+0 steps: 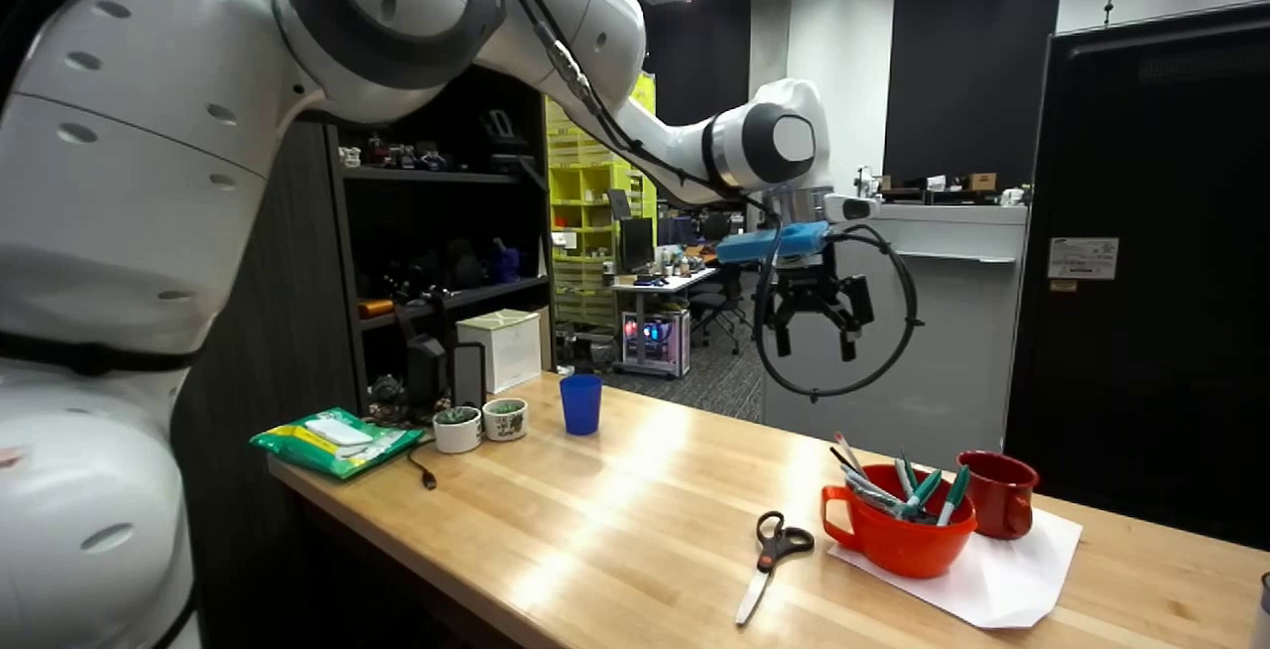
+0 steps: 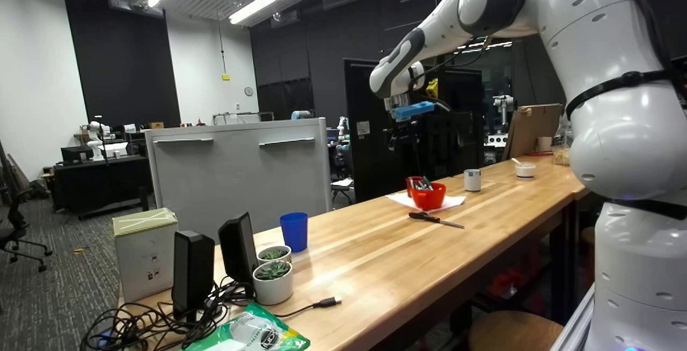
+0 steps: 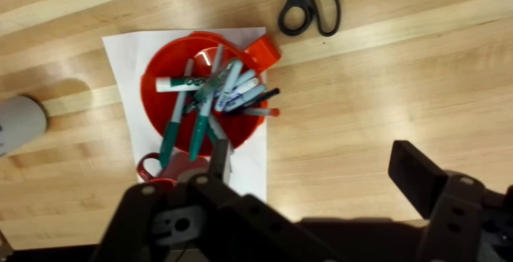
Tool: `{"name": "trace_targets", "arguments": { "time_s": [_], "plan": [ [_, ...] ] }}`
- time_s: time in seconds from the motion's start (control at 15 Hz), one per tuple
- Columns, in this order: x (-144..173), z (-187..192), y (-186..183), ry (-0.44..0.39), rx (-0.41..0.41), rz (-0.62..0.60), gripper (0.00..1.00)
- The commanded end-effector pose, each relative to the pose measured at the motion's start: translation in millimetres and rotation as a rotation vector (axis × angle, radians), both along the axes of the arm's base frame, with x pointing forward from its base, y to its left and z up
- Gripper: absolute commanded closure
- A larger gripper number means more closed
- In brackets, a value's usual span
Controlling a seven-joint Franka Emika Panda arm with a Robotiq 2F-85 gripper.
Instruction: Move the cup and place it on the plate
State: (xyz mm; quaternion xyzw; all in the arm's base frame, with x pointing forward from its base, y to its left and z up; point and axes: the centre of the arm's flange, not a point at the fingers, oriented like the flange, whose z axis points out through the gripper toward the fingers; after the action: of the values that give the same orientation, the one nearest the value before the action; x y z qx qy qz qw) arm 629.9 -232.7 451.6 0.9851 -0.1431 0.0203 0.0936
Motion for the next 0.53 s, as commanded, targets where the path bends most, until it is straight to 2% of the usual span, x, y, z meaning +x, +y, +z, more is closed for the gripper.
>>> {"name": "trace_targets", "arguments": {
  "time_s": [0.0,0.27,0.47],
  "plan": [
    [-22.5,-4.1,65.3,-0.029,0.057,0.162,0.00],
    [-33.0,-5.6,114.3,-0.052,0.130,0.296,0.00],
    [-42.6,0.9,140.3,-0.043,0.198,0.335,0.00]
  ]
}}
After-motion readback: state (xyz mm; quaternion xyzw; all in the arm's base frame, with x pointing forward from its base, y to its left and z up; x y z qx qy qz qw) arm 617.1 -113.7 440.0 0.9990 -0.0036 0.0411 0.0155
